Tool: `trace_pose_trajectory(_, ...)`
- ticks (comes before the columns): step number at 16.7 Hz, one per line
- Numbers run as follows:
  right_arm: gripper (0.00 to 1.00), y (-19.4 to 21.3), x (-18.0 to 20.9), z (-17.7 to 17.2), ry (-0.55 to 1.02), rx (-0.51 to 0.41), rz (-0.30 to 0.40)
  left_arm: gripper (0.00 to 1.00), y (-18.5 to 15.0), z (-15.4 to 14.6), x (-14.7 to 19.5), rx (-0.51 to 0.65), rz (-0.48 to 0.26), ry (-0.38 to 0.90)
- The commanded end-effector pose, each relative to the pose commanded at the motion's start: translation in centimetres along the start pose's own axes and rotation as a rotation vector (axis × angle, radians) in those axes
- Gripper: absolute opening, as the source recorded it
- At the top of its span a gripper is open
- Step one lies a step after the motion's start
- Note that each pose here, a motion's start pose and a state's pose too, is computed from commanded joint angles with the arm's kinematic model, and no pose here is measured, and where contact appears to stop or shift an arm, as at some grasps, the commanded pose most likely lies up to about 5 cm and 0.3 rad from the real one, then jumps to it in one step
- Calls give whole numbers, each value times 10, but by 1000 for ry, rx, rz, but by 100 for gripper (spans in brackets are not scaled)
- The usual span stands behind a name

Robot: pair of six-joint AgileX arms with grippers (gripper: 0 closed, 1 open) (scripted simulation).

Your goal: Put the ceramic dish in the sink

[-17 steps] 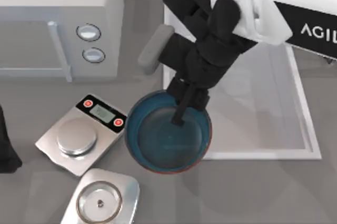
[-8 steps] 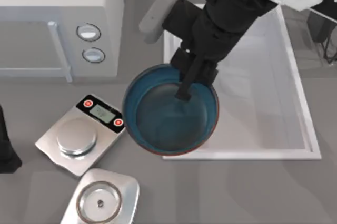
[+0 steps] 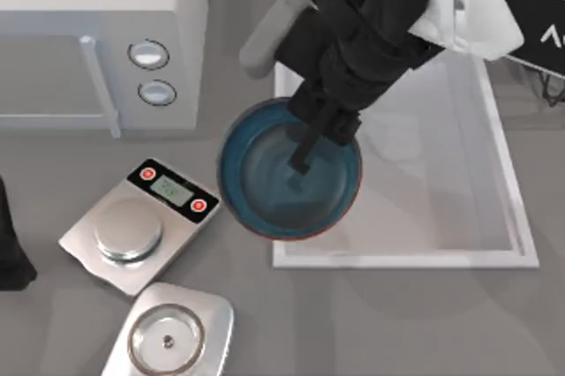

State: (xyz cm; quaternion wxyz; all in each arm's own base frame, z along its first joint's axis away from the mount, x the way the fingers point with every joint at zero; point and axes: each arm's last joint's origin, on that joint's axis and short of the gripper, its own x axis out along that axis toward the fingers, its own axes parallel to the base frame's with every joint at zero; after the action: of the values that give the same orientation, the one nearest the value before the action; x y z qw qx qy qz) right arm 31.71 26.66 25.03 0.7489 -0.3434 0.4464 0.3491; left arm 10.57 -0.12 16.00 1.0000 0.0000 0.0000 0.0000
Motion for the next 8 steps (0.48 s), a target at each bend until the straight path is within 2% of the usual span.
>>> trace_pose_trajectory(5, 0, -7, 14, -3, -225, 110, -216, 100, 0, 0, 0, 0, 0, 0)
trace_pose_trajectory(8, 0, -5, 20, -13, -321, 189, -303, 100, 0, 0, 0, 0, 0, 0)
